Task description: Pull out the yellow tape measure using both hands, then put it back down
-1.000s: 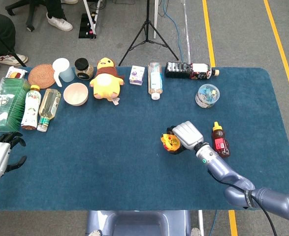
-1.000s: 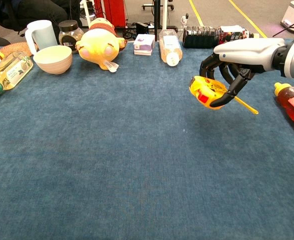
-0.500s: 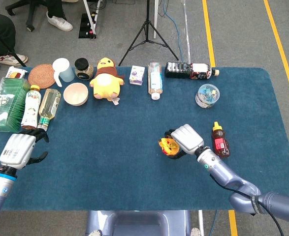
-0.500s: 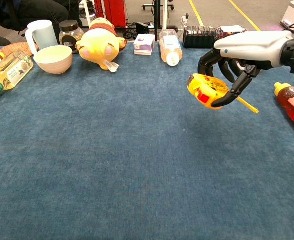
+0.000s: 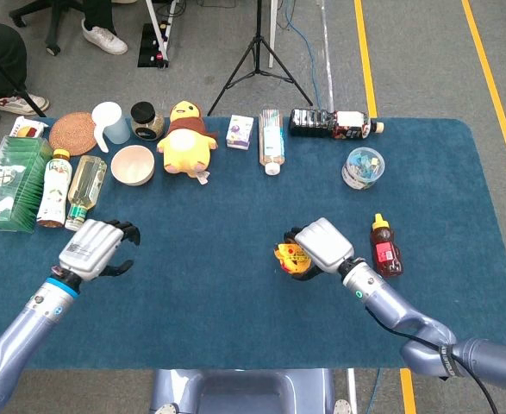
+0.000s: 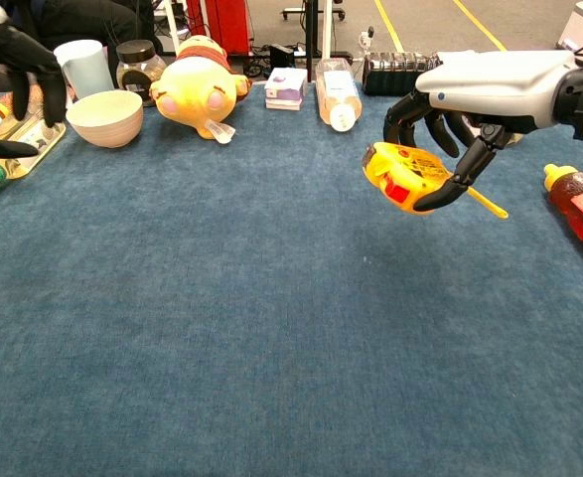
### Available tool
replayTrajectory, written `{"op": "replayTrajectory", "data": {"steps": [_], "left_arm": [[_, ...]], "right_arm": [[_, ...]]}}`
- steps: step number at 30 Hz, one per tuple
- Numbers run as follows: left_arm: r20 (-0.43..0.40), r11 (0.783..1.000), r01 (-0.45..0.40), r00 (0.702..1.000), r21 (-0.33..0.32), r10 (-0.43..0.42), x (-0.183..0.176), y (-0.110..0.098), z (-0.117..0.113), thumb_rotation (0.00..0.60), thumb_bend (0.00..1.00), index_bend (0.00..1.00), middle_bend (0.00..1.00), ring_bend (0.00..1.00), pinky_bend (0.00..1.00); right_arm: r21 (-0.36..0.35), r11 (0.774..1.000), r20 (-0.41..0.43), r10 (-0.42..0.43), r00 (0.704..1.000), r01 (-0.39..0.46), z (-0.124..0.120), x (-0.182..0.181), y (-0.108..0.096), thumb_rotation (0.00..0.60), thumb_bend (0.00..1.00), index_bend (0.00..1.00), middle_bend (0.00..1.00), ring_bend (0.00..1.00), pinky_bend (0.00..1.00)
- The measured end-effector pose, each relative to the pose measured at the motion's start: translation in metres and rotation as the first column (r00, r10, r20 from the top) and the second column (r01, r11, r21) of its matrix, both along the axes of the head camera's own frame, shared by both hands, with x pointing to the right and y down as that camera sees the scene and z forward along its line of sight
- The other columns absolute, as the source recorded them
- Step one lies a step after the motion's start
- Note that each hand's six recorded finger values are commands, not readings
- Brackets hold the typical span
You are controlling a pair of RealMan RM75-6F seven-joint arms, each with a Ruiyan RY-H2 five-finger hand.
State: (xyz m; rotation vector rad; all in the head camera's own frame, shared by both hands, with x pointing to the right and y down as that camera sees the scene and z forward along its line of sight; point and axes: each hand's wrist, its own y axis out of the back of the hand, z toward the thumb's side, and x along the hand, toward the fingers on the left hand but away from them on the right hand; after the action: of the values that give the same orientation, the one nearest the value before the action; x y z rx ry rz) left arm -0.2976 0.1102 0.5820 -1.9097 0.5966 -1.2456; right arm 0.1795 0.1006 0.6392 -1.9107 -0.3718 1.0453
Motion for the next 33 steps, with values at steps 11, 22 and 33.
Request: {"op": "replayTrajectory", "data": {"steps": [11, 22, 33], "left_arm": [[-0.085, 0.990, -0.127, 0.989, -0.066, 0.122, 0.072, -0.011, 0.023, 0.600, 0.25, 0.44, 0.58, 0.61, 0.75], [-0.151, 0.966, -0.220, 0.968, -0.138, 0.199, 0.122, -0.015, 0.041, 0.600, 0.26, 0.44, 0.69, 0.74, 0.80], [-0.171, 0.928, -0.322, 0.941, -0.190, 0.292, 0.153, -0.014, 0.053, 0.600, 0.29, 0.40, 0.69, 0.74, 0.80]], "right_arm": [[0.031, 0.998, -0.026, -0.054, 0.998, 0.054, -0.003, -0.006, 0.003, 0.416, 0.22, 0.59, 0.62, 0.60, 0.58], [0.044, 0.995, -0.046, -0.084, 0.995, 0.086, -0.003, -0.012, 0.006, 0.414, 0.22, 0.59, 0.62, 0.60, 0.58], [0.087, 0.993, -0.041, -0.076, 0.996, 0.079, -0.009, -0.006, 0.002, 0.418, 0.22, 0.59, 0.62, 0.59, 0.56]]}}
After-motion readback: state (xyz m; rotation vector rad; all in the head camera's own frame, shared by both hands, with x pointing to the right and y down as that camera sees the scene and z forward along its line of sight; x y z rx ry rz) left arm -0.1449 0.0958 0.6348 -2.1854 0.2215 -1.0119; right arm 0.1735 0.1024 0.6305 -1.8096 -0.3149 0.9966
